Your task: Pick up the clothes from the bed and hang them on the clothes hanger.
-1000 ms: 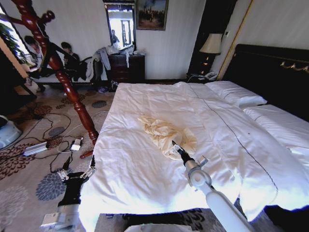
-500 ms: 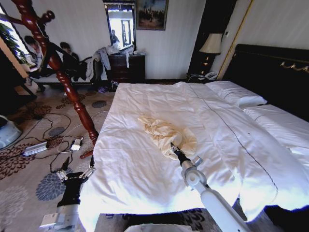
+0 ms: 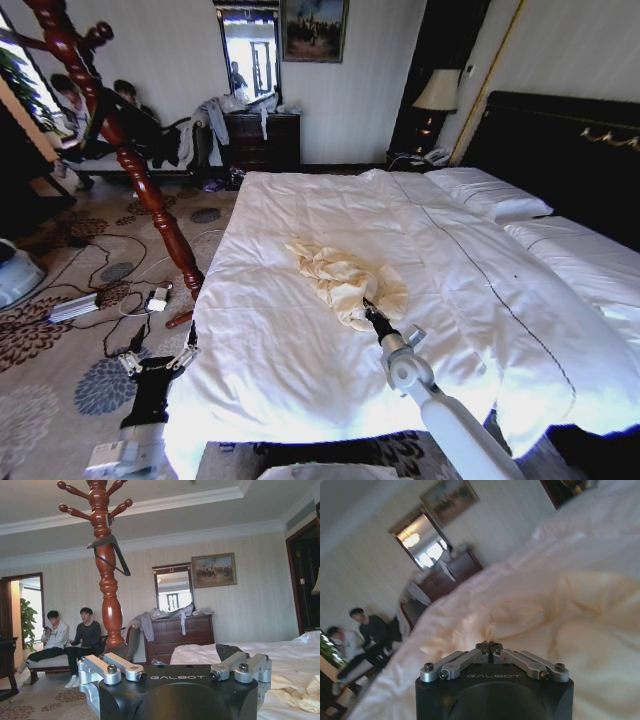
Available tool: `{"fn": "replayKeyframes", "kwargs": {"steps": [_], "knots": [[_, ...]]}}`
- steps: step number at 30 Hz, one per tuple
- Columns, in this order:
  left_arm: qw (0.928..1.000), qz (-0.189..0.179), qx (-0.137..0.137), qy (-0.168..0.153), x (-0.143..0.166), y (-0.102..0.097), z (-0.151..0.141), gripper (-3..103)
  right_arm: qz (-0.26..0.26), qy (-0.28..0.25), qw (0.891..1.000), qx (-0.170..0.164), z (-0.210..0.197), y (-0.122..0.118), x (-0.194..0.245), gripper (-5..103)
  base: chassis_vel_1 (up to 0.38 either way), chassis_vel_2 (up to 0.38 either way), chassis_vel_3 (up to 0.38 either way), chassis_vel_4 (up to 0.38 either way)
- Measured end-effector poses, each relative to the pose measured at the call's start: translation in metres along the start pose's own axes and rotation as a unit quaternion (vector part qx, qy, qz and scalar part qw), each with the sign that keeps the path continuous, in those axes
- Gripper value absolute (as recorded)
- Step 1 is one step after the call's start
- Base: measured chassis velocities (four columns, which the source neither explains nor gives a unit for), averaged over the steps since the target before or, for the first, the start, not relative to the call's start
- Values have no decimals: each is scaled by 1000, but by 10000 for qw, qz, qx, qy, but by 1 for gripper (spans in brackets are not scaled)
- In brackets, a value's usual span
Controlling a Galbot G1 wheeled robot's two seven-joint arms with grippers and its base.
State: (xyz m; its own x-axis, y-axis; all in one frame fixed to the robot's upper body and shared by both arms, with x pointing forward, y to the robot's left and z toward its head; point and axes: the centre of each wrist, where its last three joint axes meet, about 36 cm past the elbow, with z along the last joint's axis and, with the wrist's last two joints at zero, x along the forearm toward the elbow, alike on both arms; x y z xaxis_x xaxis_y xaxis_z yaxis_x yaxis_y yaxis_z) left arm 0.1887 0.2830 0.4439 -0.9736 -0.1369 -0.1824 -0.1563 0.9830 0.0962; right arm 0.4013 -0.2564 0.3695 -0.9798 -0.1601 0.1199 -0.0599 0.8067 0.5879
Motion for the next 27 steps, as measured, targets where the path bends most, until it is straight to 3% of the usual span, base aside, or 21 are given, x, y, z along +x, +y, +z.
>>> {"fn": "replayKeyframes", "kwargs": {"steps": [4, 10, 12, 14, 17, 21, 27], "knots": [[10000, -19, 30, -19, -1, 1, 1, 100, -501, -466, 9973, 250, -45, 6, 10, 0, 0, 0, 0, 0], [10000, -66, 62, -23, -2, 2, 2, 100, -1058, -1012, 9887, 334, -103, 21, 19, 0, 0, 0, 0, 0], [9999, -80, 88, -33, -2, 3, 3, 100, -1436, -1373, 9797, 279, -144, 39, 26, 0, 0, 0, 0, 0], [9999, -80, 98, -40, -3, 3, 3, 100, -1562, -1484, 9761, 266, -157, 46, 29, 0, 0, 0, 0, 0], [9999, -77, 115, -52, -4, 3, 3, 100, -2063, -1772, 9621, 207, -202, 81, 50, 0, 0, 0, 0, 0], [9999, -79, 119, -47, -4, 4, 3, 100, -2236, -1774, 9584, 73, -211, 105, 69, 0, 0, 0, 0, 0], [9999, -80, 121, -31, -4, 4, 5, 100, -2368, -1362, 9620, 2, -183, 122, 101, 0, 0, 0, 0, 0]]}}
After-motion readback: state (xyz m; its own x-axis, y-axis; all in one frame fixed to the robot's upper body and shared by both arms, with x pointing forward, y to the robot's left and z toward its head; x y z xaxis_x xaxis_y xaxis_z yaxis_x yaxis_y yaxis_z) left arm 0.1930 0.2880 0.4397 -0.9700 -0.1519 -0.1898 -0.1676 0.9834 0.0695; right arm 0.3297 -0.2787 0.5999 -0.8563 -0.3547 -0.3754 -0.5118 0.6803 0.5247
